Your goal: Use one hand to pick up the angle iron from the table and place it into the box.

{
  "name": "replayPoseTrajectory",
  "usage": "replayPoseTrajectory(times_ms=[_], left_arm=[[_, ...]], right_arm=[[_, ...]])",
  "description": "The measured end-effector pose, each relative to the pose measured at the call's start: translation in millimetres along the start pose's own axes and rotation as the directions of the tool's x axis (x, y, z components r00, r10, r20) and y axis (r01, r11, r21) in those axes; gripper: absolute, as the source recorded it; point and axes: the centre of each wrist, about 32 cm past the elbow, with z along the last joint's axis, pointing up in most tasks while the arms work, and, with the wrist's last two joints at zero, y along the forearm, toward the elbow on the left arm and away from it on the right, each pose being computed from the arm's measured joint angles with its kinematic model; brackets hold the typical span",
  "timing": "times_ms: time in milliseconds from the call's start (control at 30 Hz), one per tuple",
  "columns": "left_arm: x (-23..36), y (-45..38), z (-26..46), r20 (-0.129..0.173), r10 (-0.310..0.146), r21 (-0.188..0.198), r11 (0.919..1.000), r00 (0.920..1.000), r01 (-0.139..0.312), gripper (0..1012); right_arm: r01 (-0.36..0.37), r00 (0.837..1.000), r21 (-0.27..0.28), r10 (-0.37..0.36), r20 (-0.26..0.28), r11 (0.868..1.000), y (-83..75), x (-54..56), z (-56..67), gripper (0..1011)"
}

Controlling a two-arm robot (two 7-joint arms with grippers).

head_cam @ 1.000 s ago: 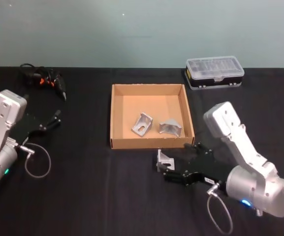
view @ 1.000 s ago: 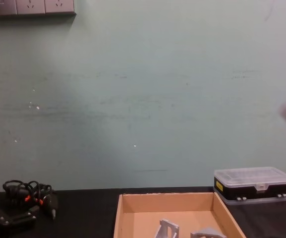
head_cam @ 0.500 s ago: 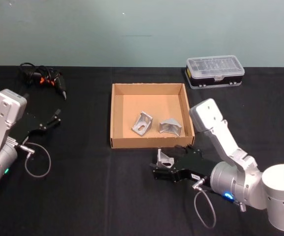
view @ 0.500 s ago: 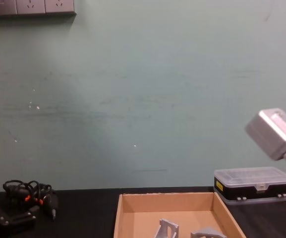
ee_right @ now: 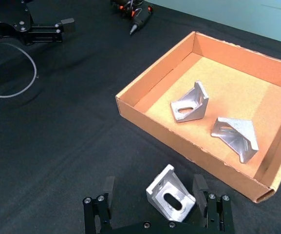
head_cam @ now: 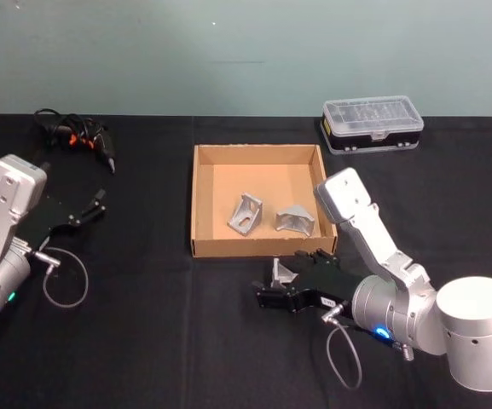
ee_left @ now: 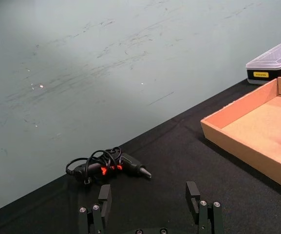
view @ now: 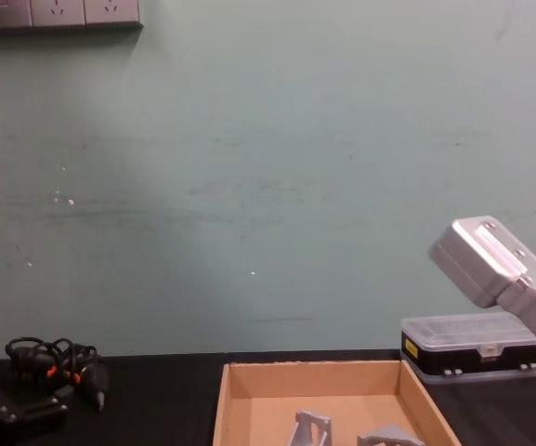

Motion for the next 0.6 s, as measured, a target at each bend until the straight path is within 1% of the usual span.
replayPoseTrajectory(times_ms=[333, 600], left_arm=[[0.0, 0.0, 0.0, 0.0, 0.0, 0.0, 1.0, 1.0, 0.0, 1000], [0.0, 0.0, 0.0, 0.0, 0.0, 0.0, 1.0, 1.0, 0.0, 1000]], right_arm=[[-0.002, 1.0, -0.008, 0.002, -0.008, 1.0, 4.4, -1.5, 0.2, 1003], [0.001, 1.0, -0.015, -0.001, -0.007, 1.0, 4.9, -1.1, -1.1, 1003]])
